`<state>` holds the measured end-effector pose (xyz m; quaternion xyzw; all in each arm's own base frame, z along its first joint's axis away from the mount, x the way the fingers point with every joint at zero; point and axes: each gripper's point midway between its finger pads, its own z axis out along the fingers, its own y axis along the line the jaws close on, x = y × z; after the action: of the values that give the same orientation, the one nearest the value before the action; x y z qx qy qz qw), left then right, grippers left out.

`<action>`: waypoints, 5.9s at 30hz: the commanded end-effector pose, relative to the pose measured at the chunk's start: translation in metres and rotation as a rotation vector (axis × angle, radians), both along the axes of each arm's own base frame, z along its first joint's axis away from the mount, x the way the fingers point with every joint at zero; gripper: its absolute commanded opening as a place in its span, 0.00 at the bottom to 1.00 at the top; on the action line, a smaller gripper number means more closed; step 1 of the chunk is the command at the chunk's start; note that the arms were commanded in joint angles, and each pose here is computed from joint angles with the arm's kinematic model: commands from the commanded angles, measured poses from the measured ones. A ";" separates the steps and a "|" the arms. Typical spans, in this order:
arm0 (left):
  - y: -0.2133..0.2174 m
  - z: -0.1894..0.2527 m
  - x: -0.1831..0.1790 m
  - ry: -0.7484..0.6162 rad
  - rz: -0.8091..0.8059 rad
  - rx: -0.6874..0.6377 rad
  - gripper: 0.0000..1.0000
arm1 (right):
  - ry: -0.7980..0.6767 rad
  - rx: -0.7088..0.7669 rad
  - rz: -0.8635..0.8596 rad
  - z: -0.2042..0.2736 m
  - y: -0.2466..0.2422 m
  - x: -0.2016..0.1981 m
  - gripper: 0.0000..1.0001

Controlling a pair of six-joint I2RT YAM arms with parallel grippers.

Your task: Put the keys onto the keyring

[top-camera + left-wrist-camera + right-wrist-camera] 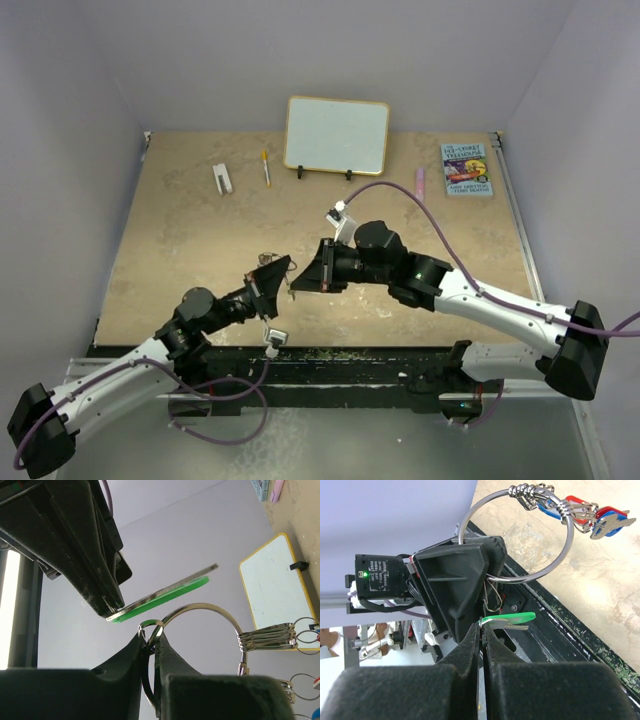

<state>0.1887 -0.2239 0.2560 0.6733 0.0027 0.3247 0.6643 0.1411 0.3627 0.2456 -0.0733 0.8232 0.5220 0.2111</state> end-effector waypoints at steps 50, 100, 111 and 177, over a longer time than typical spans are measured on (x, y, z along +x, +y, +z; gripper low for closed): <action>0.000 0.025 -0.008 -0.115 -0.019 -0.058 0.04 | 0.012 0.057 -0.021 0.023 0.014 0.018 0.00; 0.005 0.047 -0.004 -0.151 0.017 -0.139 0.04 | 0.157 -0.071 -0.090 -0.043 -0.010 0.015 0.00; 0.005 0.050 -0.002 -0.149 0.025 -0.148 0.04 | 0.151 -0.113 -0.110 -0.051 -0.013 0.019 0.00; 0.002 0.026 0.005 -0.130 0.052 -0.068 0.04 | 0.046 0.019 -0.045 0.024 0.015 0.020 0.00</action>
<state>0.2017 -0.2244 0.2499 0.6664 0.0132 0.3585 0.6536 0.1585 0.3691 0.2366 -0.0351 0.8485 0.4934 0.1879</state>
